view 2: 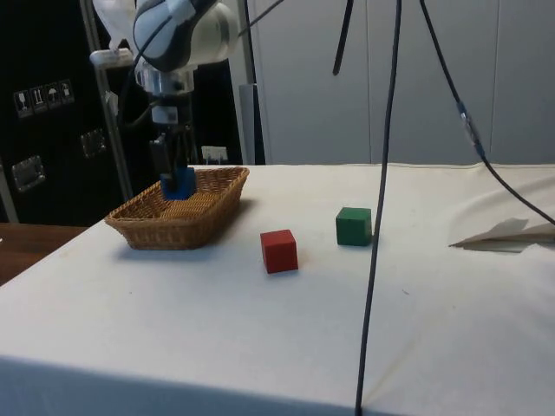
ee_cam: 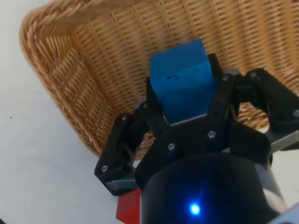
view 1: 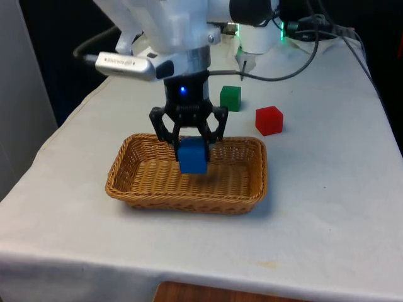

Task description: Pick up the blue cube and place it into the basket.

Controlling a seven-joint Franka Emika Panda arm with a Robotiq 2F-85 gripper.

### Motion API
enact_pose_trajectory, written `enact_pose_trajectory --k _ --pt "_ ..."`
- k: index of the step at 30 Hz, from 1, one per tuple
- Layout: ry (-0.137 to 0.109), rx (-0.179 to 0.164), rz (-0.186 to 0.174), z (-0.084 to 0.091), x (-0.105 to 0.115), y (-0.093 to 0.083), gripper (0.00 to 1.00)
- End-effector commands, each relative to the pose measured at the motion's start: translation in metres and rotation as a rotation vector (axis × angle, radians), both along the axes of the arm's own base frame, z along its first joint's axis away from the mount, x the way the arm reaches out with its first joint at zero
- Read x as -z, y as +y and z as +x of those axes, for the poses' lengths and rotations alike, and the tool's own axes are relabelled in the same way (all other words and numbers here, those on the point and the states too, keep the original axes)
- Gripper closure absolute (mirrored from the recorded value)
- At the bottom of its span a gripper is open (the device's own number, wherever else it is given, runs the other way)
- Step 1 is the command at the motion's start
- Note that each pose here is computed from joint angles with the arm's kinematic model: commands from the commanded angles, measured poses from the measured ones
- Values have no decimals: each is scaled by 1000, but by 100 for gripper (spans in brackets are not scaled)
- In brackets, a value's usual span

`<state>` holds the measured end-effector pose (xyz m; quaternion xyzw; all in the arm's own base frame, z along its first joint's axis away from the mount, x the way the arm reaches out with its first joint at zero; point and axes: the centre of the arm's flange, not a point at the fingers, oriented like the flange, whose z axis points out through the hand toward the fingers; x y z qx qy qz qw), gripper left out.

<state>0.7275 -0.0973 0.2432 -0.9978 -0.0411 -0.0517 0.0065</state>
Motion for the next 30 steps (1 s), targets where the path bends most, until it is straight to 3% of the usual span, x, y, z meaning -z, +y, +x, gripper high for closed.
enact_pose_trajectory --k 1,5,14,30 --pt "5 -1 15 2 6 0 99" --pt "6 3 7 2 11 1 99" --pt "13 8 25 7 31 1 99" --pt "18 7 22 8 35 2 99"
